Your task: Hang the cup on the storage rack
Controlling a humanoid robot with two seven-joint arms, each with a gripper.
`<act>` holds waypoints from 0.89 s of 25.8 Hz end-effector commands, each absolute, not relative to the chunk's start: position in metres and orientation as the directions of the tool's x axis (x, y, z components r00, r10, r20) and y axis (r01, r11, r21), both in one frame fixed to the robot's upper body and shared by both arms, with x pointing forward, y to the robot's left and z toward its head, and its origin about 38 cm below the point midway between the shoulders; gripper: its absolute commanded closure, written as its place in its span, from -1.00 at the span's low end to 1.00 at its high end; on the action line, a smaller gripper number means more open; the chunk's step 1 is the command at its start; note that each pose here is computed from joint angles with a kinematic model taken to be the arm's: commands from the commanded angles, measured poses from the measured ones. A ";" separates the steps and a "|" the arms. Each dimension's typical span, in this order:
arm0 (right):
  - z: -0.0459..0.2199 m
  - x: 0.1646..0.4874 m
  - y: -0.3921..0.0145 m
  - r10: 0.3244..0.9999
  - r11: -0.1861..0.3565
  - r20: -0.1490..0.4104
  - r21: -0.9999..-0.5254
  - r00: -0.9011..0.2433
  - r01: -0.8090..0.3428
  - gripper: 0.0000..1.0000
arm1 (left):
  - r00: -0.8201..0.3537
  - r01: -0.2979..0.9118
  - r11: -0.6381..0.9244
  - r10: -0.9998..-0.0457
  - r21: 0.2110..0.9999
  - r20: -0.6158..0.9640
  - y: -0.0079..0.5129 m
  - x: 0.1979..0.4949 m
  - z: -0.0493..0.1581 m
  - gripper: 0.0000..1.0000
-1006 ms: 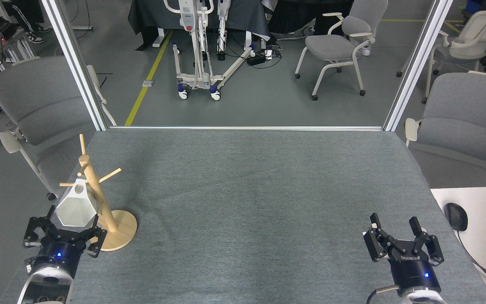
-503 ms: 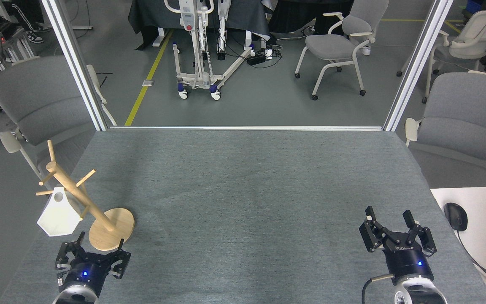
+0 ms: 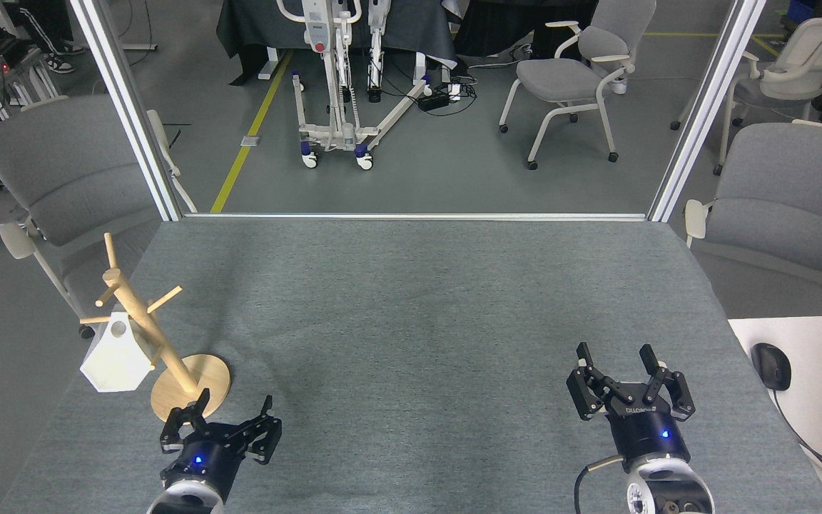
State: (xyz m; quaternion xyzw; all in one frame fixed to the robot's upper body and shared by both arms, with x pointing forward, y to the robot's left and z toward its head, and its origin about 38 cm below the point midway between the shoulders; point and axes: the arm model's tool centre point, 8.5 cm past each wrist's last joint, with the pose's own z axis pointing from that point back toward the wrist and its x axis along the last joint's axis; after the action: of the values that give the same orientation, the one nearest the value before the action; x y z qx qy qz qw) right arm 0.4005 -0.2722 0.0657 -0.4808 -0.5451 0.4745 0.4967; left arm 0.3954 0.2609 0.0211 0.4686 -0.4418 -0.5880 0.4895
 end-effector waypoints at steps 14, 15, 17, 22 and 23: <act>0.063 0.401 -0.268 0.994 0.104 0.104 -0.994 -0.032 0.023 -0.99 | -0.192 -0.136 -0.015 -0.981 0.991 -0.041 0.154 0.437 0.127 -0.98; 0.063 0.400 -0.270 0.994 0.106 0.105 -0.994 -0.029 0.022 -0.99 | -0.193 -0.116 -0.014 -0.980 0.993 -0.037 0.155 0.430 0.117 -0.98; 0.063 0.401 -0.271 0.994 0.110 0.109 -0.994 -0.024 0.023 -0.99 | -0.196 -0.106 -0.012 -0.980 0.994 -0.033 0.155 0.420 0.109 -0.98; 0.063 0.401 -0.273 0.994 0.107 0.106 -0.994 -0.022 0.024 -0.99 | -0.217 -0.098 -0.011 -0.976 0.995 -0.032 0.147 0.397 0.101 -0.98; 0.063 0.401 -0.272 0.994 0.107 0.106 -0.994 -0.023 0.024 -0.99 | -0.220 -0.097 -0.010 -0.975 0.995 -0.032 0.146 0.395 0.100 -0.98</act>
State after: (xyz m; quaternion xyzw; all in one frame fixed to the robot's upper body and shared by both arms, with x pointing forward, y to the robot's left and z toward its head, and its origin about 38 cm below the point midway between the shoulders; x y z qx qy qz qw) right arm 0.4007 -0.2719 0.0626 -0.4725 -0.5378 0.4722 0.5144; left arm 0.4053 0.1509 0.1041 0.4742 -0.5688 -0.5299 0.4133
